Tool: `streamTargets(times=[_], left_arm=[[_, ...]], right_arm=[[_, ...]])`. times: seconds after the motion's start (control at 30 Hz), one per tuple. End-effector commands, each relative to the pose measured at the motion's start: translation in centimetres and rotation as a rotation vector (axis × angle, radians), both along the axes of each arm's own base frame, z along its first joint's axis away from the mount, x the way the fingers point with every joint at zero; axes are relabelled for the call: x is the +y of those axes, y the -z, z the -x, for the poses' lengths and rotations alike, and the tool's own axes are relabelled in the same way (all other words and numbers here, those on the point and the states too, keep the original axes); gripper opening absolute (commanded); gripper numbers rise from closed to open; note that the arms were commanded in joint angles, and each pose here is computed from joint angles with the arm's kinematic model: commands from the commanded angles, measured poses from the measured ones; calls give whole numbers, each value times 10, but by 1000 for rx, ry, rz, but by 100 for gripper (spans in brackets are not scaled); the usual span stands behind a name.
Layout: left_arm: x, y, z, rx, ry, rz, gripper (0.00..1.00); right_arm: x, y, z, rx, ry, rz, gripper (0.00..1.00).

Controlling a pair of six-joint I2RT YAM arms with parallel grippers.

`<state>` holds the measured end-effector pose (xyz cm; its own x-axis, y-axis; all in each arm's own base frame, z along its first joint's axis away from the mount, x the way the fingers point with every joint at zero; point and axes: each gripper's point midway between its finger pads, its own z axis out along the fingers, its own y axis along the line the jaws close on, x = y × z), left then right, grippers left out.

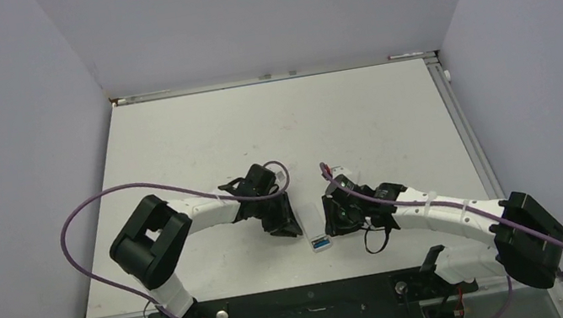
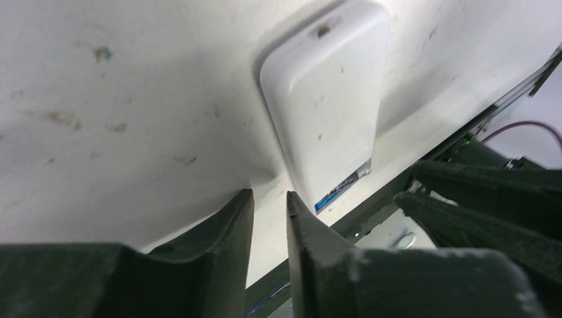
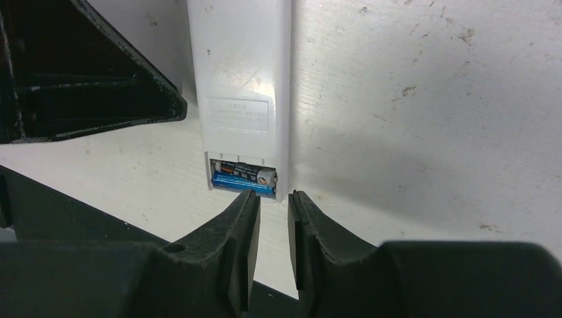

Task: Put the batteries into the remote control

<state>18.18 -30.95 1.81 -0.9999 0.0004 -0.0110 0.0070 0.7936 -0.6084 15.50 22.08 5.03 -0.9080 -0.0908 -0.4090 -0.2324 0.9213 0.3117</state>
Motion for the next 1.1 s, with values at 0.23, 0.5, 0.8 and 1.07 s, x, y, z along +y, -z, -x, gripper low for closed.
streamTargets(times=[0.23,0.5,0.8,1.07], left_arm=[[-8,-19,33,14,28,108,33],[-26,-18,37,36,22,182,33],[-30,-13,33,39,3,176,25],[-29,-7,32,45,-6,157,19]], right_arm=[[10,3,-5,-15,58,-28,24],[11,8,-2,5,65,-32,24],[11,11,1,14,76,-43,24],[18,11,1,16,58,-58,22]])
